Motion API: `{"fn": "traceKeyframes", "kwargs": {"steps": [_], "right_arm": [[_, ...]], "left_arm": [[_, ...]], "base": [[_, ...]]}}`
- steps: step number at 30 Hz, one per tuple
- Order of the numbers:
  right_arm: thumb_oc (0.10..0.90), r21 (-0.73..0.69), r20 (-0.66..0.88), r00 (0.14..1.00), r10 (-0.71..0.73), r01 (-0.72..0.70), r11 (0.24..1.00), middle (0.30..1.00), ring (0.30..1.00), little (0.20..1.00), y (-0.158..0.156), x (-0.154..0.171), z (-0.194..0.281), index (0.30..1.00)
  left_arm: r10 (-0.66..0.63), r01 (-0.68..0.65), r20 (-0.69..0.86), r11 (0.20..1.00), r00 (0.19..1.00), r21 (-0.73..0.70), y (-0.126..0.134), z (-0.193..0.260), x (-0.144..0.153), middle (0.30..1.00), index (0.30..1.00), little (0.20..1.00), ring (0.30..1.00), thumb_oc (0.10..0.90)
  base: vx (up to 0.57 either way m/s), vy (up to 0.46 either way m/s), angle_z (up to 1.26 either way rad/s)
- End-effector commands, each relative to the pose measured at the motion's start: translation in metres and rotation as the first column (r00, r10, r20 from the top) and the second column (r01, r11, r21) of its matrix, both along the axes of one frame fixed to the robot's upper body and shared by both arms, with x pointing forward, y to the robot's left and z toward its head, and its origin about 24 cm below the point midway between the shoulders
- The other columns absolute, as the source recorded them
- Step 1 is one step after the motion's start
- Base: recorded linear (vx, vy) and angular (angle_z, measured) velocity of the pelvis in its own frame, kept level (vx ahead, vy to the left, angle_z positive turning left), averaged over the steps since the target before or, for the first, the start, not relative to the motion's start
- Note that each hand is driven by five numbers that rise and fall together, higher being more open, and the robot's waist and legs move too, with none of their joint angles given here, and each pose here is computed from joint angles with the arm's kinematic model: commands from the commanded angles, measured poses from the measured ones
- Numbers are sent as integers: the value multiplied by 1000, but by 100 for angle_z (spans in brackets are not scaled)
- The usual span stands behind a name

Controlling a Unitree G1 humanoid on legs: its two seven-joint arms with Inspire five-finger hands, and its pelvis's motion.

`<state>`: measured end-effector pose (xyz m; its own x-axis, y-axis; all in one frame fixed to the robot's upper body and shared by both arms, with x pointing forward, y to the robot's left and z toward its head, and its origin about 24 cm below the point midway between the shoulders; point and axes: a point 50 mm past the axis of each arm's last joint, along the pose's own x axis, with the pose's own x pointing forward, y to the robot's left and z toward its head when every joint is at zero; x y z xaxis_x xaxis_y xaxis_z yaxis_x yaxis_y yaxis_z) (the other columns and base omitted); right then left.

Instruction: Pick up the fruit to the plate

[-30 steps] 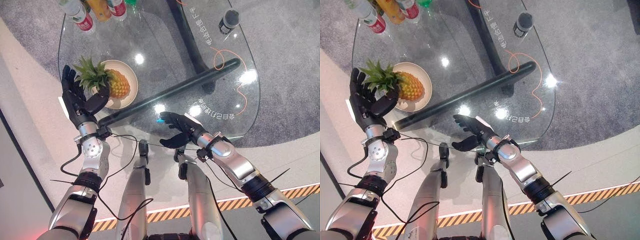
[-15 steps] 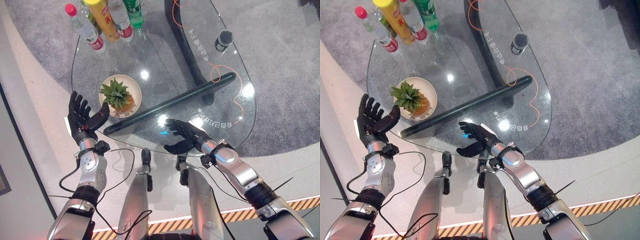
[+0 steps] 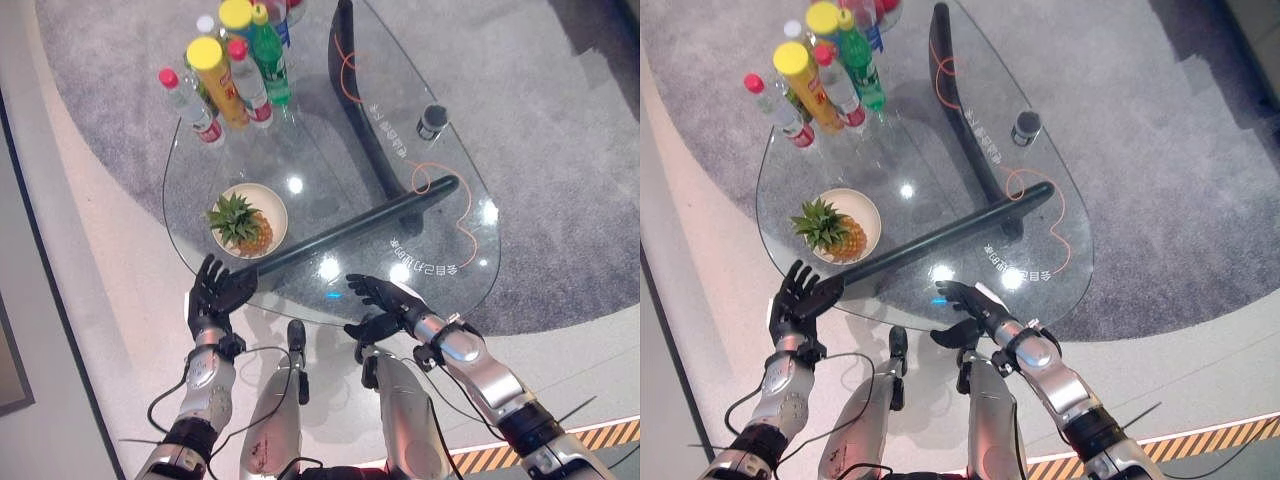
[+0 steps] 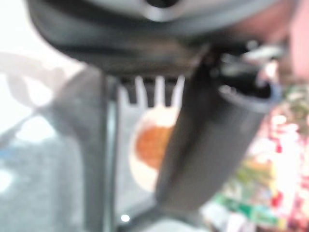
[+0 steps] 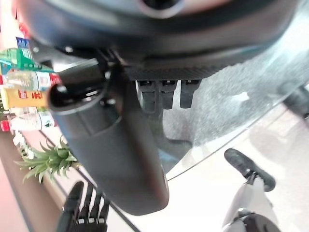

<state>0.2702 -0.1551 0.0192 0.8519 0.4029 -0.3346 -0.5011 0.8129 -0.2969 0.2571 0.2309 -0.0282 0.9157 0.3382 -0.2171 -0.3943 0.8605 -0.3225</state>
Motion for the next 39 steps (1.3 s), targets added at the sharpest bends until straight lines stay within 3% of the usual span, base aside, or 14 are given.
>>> {"fn": "traceKeyframes", "kwargs": {"steps": [1,11,19,31,34,39], "right_arm": [[800,58,182,983,26,-37,998,900,900,900,3,-4,29,900],[800,56,-113,967,-228,235,970,900,900,900,-28,-39,-46,900],[800,-56,-235,868,-437,437,898,900,900,900,-38,-63,-89,900],[800,-163,-446,712,-543,531,831,900,900,900,-53,-106,-144,900],[800,-207,-537,650,-538,516,831,900,900,900,-56,-124,-158,900],[800,-229,-707,498,-503,511,828,900,900,900,-57,-158,-177,900]], "left_arm": [[26,-26,17,999,1000,-32,11,3,-6,900,900,900,900,800],[25,-100,-392,980,919,-172,10,-76,-85,900,900,900,900,800],[53,-149,-593,982,804,-115,7,-103,-116,900,900,900,900,800],[-71,-102,-740,977,668,-186,-6,-128,-150,900,900,900,900,800],[-107,-88,-774,974,624,-206,-8,-133,-158,900,900,900,900,800],[-142,-62,-771,972,621,-228,-9,-134,-160,900,900,900,900,800]], "base": [[5,-9,4],[60,12,1],[68,32,0],[27,21,-4],[64,29,0],[54,25,-1]]}}
